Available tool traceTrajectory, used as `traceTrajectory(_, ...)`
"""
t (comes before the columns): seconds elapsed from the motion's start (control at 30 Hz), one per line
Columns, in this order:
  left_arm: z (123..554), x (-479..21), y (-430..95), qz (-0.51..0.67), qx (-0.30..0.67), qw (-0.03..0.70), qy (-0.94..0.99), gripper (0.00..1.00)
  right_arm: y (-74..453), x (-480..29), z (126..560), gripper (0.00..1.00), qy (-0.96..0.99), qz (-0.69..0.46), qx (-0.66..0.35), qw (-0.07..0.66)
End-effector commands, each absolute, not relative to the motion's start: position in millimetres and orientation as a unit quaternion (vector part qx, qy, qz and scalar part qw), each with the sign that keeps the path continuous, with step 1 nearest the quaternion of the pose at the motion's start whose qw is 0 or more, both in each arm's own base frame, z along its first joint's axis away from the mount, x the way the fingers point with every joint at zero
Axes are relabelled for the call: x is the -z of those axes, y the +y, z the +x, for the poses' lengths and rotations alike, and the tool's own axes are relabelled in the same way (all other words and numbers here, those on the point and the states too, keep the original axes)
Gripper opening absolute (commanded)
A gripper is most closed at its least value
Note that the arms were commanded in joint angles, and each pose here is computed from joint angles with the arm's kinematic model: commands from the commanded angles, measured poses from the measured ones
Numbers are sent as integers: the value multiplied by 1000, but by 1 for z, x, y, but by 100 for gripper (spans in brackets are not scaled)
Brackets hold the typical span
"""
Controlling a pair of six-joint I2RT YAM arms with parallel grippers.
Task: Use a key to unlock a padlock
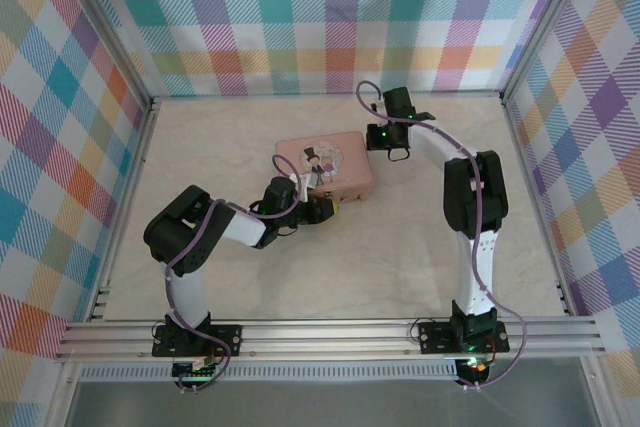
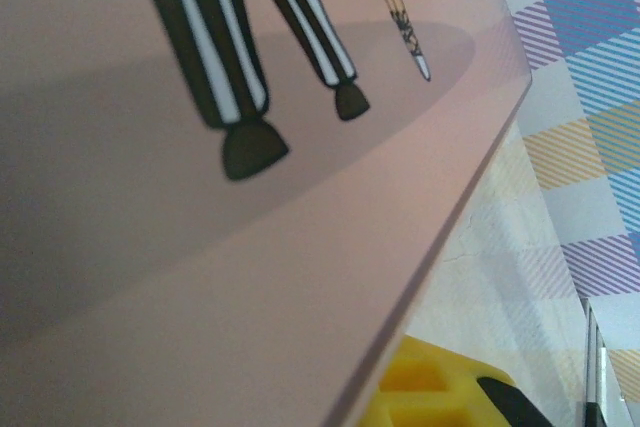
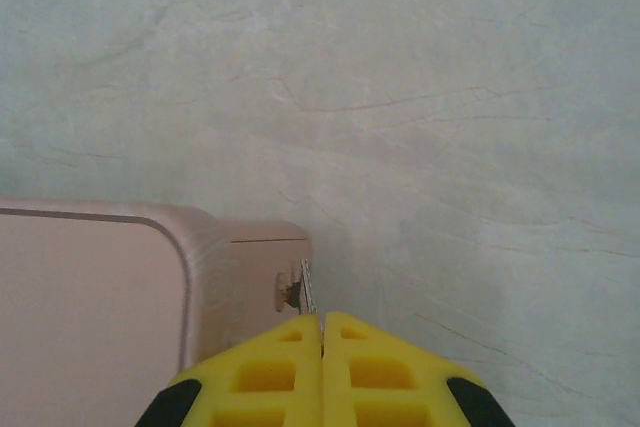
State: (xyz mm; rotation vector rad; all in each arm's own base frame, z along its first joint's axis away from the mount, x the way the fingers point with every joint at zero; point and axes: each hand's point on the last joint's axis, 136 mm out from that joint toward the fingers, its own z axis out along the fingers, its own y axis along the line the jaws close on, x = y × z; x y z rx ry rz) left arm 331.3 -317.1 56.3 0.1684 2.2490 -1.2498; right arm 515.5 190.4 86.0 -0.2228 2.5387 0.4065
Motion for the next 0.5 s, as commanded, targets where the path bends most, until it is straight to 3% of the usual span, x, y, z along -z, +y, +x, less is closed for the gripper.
traceTrajectory(0.0, 317, -49, -321, 57, 469, 237, 849, 16, 169, -90, 513, 0, 952, -73, -111, 275)
traceTrajectory(0.27, 321, -56, -324, 48, 475, 240, 846, 16, 136, -118, 502, 0, 948, -32, -105, 298)
traceTrajectory(0.47, 324, -66, -328, 33, 479, 223, 848, 16, 136, -143, 473, 0, 935, -15, -161, 317)
